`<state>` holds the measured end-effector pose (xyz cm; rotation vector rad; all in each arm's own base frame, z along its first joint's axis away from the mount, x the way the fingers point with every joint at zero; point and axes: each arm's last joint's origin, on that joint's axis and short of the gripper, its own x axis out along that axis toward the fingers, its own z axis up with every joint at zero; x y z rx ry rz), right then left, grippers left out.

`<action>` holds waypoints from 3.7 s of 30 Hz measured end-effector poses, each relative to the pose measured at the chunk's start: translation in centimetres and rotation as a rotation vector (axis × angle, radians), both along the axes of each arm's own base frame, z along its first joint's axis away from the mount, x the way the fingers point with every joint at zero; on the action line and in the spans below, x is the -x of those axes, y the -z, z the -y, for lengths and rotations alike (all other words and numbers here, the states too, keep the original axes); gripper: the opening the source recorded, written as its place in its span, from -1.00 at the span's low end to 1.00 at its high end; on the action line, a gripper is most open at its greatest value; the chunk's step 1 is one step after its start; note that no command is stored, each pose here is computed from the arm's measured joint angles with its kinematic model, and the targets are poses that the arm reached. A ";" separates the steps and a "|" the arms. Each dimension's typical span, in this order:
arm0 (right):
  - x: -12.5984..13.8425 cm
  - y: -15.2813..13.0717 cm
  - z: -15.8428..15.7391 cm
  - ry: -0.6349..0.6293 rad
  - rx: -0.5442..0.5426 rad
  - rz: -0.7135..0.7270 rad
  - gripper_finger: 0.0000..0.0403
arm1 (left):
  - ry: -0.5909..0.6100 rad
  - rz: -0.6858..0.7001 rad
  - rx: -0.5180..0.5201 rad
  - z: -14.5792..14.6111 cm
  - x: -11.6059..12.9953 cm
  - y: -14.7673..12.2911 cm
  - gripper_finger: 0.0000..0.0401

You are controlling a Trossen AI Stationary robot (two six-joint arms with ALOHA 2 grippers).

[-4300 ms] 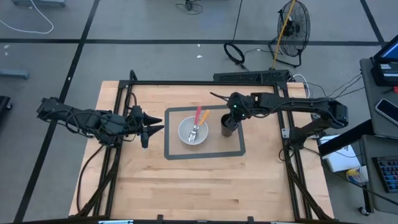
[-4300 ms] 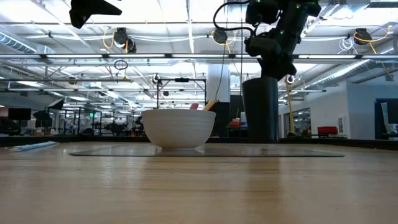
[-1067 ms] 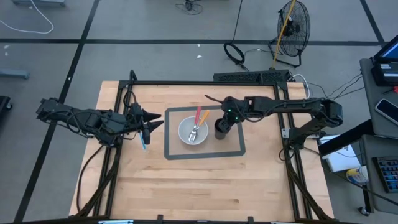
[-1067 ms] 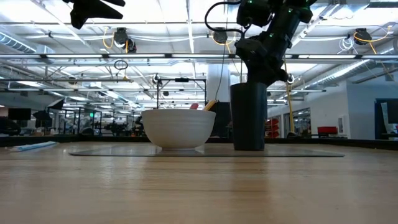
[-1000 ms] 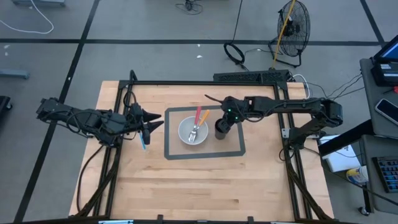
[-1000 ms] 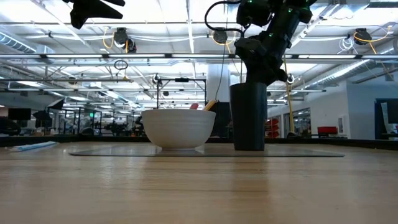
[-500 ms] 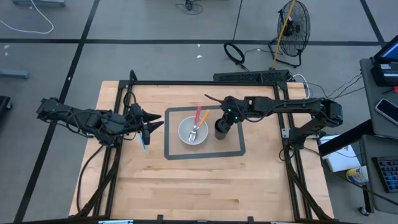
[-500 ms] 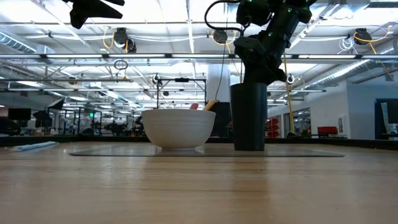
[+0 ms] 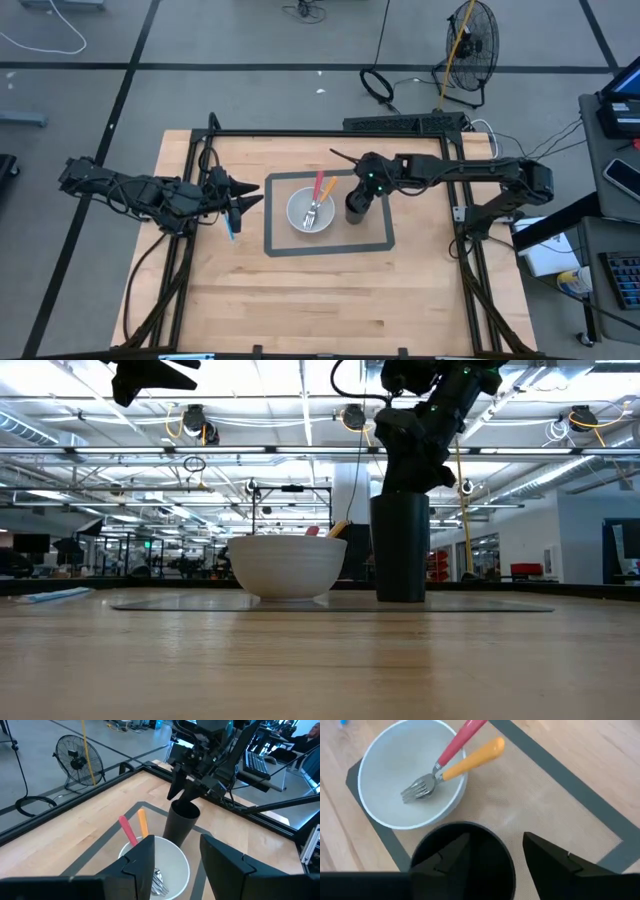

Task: Pick & Place Utensil
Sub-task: Put the blue straw into the black cup on the table mat

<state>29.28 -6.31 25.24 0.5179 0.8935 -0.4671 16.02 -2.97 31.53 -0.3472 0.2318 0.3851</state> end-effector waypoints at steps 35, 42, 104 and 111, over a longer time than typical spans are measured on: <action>12.1 -12.6 -2.3 0.015 0.223 0.512 -0.09 | -0.712 -0.685 0.682 -6.1 0.6 8.4 -0.67; 12.6 -12.7 -2.4 0.008 0.229 0.518 -0.09 | -0.712 -0.801 0.770 -8.8 0.6 9.4 -0.72; 12.0 -10.6 -2.7 0.011 0.218 0.473 -0.09 | -0.952 -0.965 0.987 -17.8 5.2 18.4 0.08; 12.0 -10.6 -2.7 0.015 0.213 0.474 -0.09 | -0.966 -0.927 0.985 -17.8 4.8 18.5 -0.32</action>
